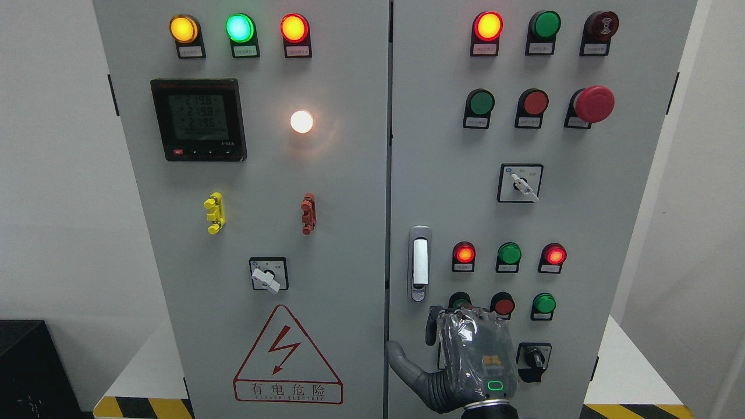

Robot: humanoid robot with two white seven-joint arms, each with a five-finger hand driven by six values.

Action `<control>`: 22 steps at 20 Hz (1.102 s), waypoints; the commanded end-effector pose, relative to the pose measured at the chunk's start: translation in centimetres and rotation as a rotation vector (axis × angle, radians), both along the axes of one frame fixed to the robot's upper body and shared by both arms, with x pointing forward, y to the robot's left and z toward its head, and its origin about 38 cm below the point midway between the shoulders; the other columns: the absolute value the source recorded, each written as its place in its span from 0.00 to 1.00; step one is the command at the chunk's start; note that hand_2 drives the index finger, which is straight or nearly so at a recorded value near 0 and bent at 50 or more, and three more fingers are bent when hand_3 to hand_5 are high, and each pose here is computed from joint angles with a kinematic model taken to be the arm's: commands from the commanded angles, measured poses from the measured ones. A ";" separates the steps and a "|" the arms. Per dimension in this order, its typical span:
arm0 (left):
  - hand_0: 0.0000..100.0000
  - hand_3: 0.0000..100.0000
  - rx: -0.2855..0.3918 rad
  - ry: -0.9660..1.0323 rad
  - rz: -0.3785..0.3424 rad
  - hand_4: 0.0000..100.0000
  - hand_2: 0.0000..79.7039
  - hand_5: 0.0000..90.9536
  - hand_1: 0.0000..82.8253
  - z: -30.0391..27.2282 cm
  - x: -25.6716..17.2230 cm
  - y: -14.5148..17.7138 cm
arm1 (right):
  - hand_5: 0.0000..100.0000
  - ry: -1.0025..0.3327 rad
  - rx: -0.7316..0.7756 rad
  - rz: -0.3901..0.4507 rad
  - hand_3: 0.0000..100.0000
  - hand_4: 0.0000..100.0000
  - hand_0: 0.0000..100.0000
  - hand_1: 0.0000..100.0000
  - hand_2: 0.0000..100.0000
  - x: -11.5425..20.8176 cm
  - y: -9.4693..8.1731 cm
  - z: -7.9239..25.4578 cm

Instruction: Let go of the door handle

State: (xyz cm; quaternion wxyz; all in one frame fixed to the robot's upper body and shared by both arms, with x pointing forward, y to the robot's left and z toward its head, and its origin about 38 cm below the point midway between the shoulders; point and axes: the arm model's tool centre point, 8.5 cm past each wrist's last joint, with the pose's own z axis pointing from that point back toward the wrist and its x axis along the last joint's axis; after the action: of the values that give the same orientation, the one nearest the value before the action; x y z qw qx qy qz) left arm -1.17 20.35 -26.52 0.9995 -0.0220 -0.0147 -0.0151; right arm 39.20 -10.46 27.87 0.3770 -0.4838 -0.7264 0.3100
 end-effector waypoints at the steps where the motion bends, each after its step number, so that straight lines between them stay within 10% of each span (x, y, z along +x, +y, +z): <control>1: 0.00 0.11 -0.001 0.001 0.000 0.00 0.06 0.00 0.00 0.0 0.0 -0.1 | 0.69 -0.028 0.012 -0.020 1.00 0.78 0.11 0.40 0.75 0.5 -0.6 1.8; 22: 0.00 0.11 0.000 0.001 0.000 0.00 0.05 0.00 0.00 0.0 0.0 0.0 | 0.70 -0.018 0.005 -0.046 1.00 0.78 0.17 0.38 0.74 2.9 -0.8 3.4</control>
State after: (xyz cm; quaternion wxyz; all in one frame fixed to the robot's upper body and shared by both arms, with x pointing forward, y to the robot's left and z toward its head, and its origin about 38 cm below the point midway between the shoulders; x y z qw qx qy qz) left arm -1.12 20.36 -26.52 0.9995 -0.0219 -0.0173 -0.0152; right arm 41.21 -10.92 31.43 0.3715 -0.4985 -0.7264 0.2928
